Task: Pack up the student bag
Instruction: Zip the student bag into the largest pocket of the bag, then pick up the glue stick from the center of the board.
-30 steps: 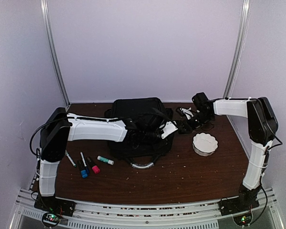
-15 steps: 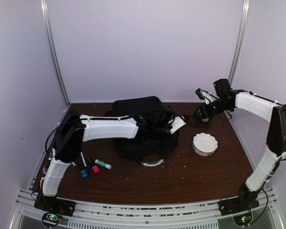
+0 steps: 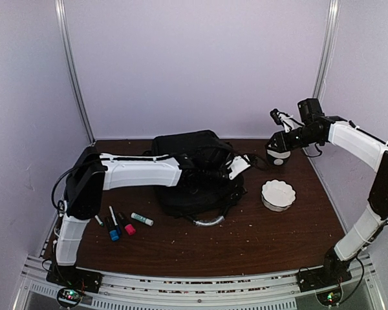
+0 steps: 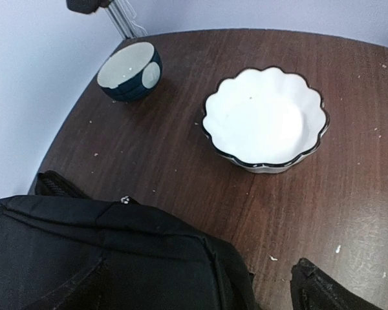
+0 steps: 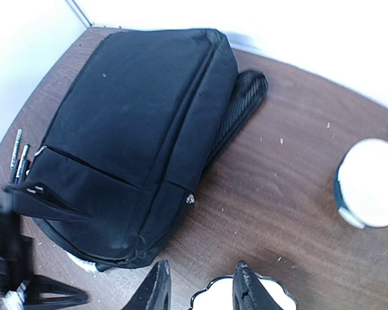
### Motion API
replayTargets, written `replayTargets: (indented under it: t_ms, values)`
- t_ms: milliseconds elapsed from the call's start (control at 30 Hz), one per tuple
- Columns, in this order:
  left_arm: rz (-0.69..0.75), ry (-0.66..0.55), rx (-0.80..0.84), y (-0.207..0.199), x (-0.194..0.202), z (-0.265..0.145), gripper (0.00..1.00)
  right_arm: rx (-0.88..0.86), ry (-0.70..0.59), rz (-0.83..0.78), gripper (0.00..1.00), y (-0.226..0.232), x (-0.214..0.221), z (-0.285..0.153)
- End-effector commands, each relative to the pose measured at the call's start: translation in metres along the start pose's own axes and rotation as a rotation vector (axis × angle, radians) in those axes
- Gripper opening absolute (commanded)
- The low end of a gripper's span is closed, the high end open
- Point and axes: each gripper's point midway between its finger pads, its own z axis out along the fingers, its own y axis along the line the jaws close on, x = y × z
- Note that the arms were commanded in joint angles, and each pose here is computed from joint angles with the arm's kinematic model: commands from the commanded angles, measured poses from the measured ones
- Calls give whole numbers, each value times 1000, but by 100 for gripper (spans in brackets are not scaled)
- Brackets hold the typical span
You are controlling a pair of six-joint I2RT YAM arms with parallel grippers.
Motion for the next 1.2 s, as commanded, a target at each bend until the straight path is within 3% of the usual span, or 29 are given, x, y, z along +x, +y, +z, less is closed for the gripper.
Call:
replayTargets:
  t_ms: [0, 167, 233, 333, 533, 667, 800, 1067, 1167]
  values:
    - [-76, -189, -127, 39, -75, -76, 98, -6, -103, -98, 33, 12, -46, -32]
    - [-367, -153, -148, 88, -46, -119, 98, 10, -220, -159, 38, 25, -85, -67]
    - [-475, -118, -142, 107, -19, -138, 98, -17, -257, -169, 41, 36, -93, -74]
    - [-571, -25, -259, 134, 38, -168, 98, -79, -263, -185, 46, 56, -95, -72]
    - [-667, 252, -558, 170, 138, -232, 97, -222, -148, -293, 46, 128, -72, -30]
    - [-805, 317, -768, 182, 188, -283, 98, -304, -37, -399, 45, 188, -42, 4]
    - [-858, 358, -759, 170, 221, -299, 98, -390, 53, -494, 44, 246, -12, 35]
    - [-1076, 401, -543, 132, 267, -283, 68, -494, 209, -601, 41, 357, 45, 105]
    - [-1102, 378, -533, 124, 274, -282, 66, -487, 240, -615, 40, 381, 58, 130]
